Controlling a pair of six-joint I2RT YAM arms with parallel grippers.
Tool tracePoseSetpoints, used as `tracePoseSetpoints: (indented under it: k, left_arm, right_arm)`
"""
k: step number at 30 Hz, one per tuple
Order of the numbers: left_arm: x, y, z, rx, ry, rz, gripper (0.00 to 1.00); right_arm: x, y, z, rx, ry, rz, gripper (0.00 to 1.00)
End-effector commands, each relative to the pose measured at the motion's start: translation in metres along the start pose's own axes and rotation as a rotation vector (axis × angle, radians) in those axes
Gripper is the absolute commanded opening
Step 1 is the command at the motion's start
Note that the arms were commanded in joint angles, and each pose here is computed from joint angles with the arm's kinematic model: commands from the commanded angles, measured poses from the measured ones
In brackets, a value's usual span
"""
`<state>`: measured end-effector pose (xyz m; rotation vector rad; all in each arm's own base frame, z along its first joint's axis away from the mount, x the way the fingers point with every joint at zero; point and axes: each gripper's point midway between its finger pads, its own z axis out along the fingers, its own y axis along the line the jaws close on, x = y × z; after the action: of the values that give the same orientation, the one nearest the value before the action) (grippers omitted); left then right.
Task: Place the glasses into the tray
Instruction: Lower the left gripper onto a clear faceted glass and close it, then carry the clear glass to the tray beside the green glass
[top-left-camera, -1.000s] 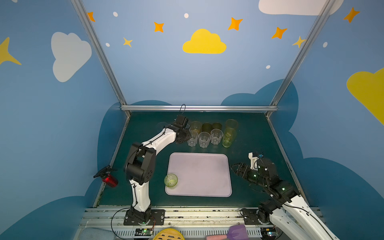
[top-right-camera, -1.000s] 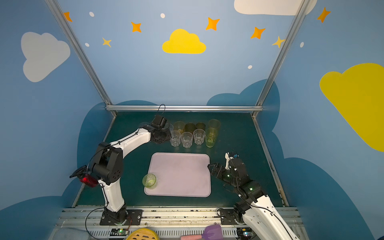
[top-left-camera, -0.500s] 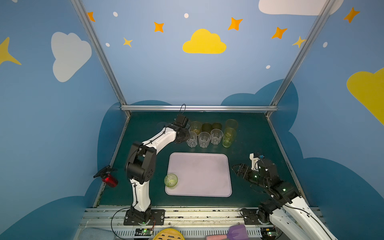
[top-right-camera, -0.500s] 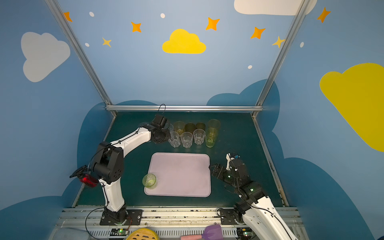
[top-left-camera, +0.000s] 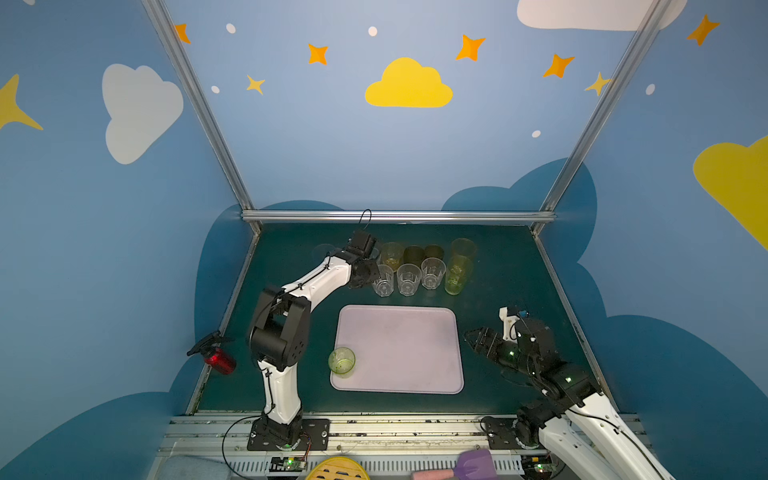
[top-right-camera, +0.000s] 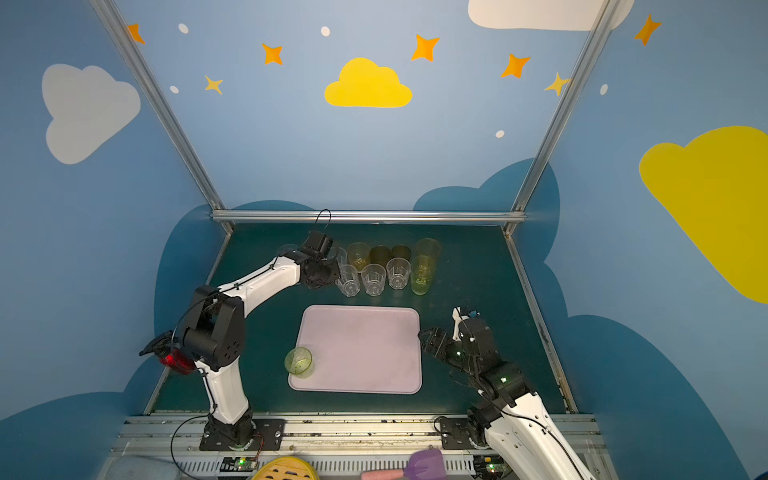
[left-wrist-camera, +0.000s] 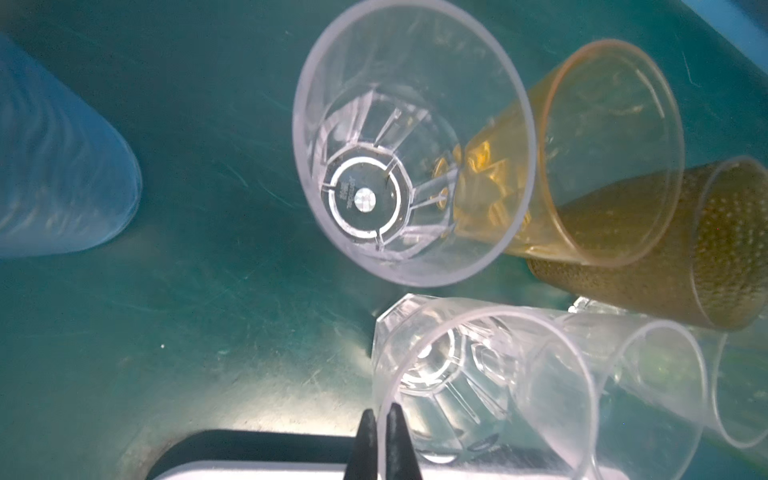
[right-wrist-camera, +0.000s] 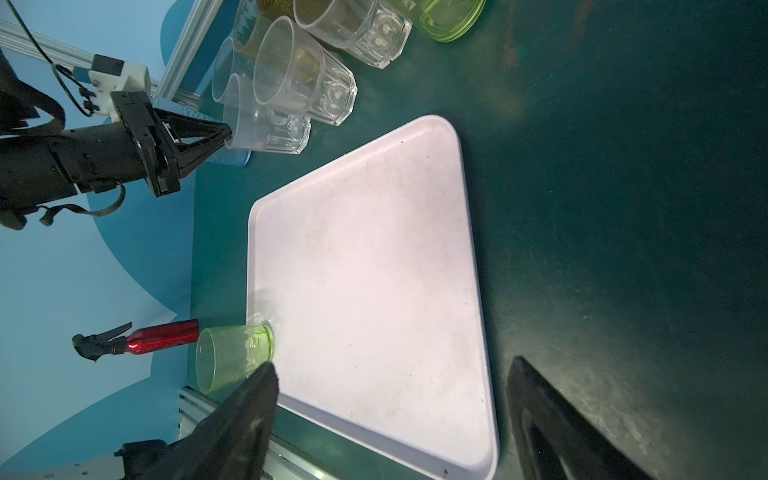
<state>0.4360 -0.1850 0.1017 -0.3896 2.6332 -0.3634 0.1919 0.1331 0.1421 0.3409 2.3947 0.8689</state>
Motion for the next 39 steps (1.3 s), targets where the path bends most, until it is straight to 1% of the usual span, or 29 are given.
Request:
tracePoseSetpoints:
  k: [1, 11, 21, 30, 34, 39]
  left_arm:
    - [-0.006, -0.004, -0.026, 0.032, -0.038, 0.019, 0.04]
    - [-0.002, 0.001, -0.070, 0.083, -0.095, 0.000, 0.04]
    - [0.025, 0.016, -0.100, 0.105, -0.104, -0.009, 0.04]
    - [0.053, 0.031, -0.137, 0.097, -0.114, 0.031, 0.04]
    - [0.066, 0.047, -0.148, 0.062, -0.120, 0.049, 0.04]
    - [0.076, 0.083, -0.154, -0.072, -0.134, 0.069, 0.04]
  right_arm:
    - [0.003, -0.003, 0.003, 0.001, 0.013, 0.025, 0.85]
    - [0.006, 0.002, 0.002, -0.033, 0.024, 0.051, 0.85]
    - [0.007, 0.003, 0.002, -0.054, 0.022, 0.048, 0.85]
    - [0.005, 0.010, 0.001, -0.083, 0.019, 0.041, 0.85]
    - [0.003, 0.013, 0.000, -0.096, 0.011, 0.032, 0.85]
    - [0.002, 0.015, 0.002, -0.105, 0.013, 0.027, 0.85]
